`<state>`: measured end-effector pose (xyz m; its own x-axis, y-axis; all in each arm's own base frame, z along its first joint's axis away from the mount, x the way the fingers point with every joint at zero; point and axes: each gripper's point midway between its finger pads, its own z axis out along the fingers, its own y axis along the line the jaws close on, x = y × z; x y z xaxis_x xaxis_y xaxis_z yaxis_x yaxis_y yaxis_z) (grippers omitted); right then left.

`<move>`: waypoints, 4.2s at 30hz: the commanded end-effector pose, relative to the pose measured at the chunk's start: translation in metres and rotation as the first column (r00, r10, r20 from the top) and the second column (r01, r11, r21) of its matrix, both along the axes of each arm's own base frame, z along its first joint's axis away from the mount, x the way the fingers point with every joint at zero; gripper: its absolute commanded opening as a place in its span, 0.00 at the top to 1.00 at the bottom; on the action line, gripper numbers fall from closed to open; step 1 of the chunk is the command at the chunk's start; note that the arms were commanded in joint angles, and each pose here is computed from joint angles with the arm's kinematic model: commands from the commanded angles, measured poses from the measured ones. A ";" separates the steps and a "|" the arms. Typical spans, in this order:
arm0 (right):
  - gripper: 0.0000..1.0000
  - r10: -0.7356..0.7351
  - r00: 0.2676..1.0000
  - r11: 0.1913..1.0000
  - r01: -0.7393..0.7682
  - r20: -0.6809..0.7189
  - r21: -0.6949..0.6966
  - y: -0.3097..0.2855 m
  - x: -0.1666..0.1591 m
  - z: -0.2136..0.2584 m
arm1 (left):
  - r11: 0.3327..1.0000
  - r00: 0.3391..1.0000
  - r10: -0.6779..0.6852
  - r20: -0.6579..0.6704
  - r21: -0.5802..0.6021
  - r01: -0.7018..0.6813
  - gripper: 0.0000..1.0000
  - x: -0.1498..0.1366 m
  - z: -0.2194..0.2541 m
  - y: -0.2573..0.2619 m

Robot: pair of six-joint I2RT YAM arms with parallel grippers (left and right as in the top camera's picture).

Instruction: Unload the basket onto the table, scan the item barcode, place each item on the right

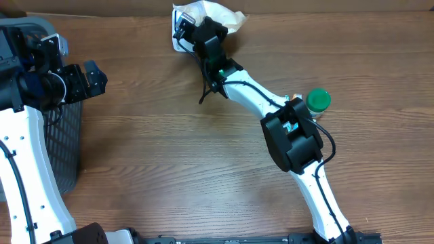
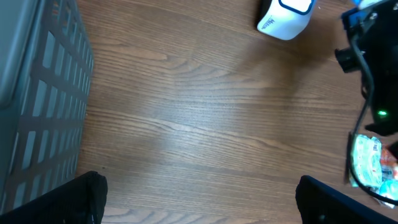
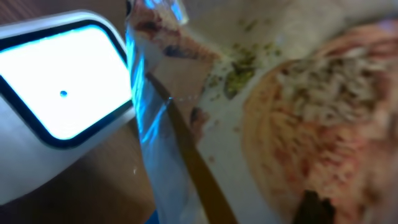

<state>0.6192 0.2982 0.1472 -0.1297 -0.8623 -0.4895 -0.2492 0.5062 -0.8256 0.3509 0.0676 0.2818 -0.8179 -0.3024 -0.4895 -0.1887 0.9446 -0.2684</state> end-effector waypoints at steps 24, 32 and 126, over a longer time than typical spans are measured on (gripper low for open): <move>0.96 -0.351 0.468 0.503 0.825 -0.811 0.258 -0.141 -0.225 0.063 | 1.000 1.000 -0.014 0.015 0.012 0.014 0.01 0.001 0.005 0.000; 0.96 -0.511 0.252 0.356 0.932 -0.822 0.065 -0.172 -0.248 0.023 | 1.000 1.000 -0.014 0.015 0.012 0.014 0.00 0.001 0.005 0.000; 0.00 0.043 0.880 0.537 0.379 -0.473 0.754 -0.206 -0.372 0.297 | 1.000 1.000 -0.014 0.015 0.012 0.014 0.01 0.001 0.005 0.000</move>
